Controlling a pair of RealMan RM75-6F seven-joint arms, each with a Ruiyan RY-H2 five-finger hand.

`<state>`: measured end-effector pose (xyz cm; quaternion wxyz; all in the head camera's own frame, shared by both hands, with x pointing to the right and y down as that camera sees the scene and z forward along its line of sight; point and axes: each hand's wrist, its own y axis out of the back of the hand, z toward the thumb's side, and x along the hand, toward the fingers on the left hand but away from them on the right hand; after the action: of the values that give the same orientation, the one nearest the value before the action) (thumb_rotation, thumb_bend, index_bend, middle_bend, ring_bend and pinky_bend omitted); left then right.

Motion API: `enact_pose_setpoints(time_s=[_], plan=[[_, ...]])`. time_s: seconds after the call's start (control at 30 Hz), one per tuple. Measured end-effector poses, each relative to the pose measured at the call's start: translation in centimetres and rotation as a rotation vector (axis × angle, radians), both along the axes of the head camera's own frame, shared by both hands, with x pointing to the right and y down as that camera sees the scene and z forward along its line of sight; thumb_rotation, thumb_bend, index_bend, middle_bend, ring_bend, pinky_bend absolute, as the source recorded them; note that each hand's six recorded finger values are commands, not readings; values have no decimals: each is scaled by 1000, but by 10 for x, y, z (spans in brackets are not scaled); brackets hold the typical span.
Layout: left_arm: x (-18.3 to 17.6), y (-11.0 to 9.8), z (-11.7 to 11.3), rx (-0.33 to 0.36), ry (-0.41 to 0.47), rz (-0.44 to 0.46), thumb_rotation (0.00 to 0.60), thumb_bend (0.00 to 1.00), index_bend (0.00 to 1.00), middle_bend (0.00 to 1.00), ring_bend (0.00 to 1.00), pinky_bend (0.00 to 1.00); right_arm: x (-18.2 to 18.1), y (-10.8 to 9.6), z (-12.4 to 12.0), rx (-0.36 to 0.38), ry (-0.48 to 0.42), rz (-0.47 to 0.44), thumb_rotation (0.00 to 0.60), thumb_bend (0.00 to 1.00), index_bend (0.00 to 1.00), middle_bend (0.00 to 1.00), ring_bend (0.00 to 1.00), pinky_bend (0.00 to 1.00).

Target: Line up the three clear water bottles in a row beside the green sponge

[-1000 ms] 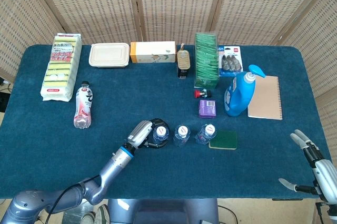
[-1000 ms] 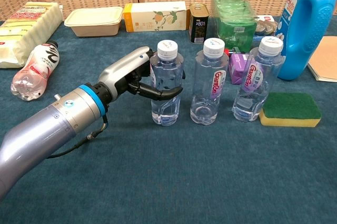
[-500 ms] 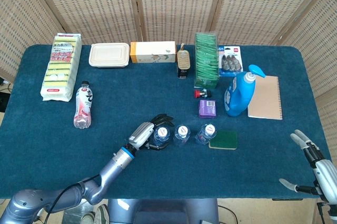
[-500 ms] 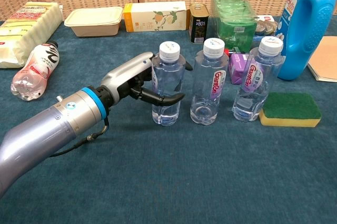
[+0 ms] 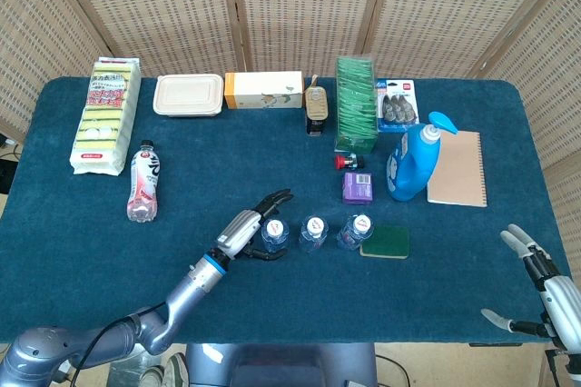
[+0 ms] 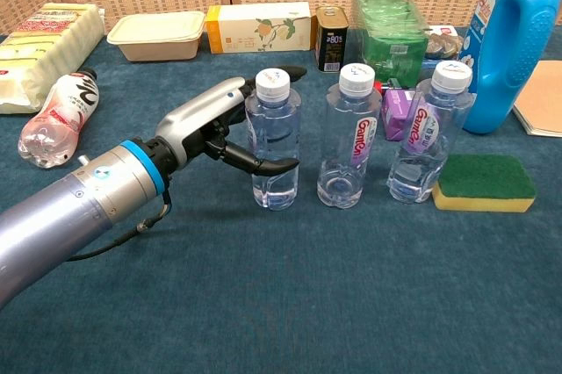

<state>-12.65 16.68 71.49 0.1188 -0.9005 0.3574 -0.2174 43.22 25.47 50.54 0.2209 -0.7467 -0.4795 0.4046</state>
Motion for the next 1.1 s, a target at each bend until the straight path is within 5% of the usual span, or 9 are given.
enact_pose_setpoints(time_s=[0.33, 0.57, 0.87, 1.1], plan=[[-22, -5, -26, 46, 36, -33, 600, 222, 0, 0, 0, 128, -1, 1, 0, 1, 8, -8, 600, 0, 0, 0, 0, 64], [-83, -23, -68, 145, -9, -79, 600, 212, 0, 0, 0, 100, -3, 1, 1, 3, 37, -14, 600, 0, 0, 0, 0, 59], [-216, -25, -145, 301, -321, -201, 600, 177, 0, 0, 0, 98, -4, 3, -2, 8, 53, -17, 600, 0, 18, 0, 0, 46], [-312, 22, -181, 314, -558, -342, 600, 133, 0, 0, 0, 82, 2, -1, -3, 46, 124, 4, 600, 0, 63, 0, 0, 43]])
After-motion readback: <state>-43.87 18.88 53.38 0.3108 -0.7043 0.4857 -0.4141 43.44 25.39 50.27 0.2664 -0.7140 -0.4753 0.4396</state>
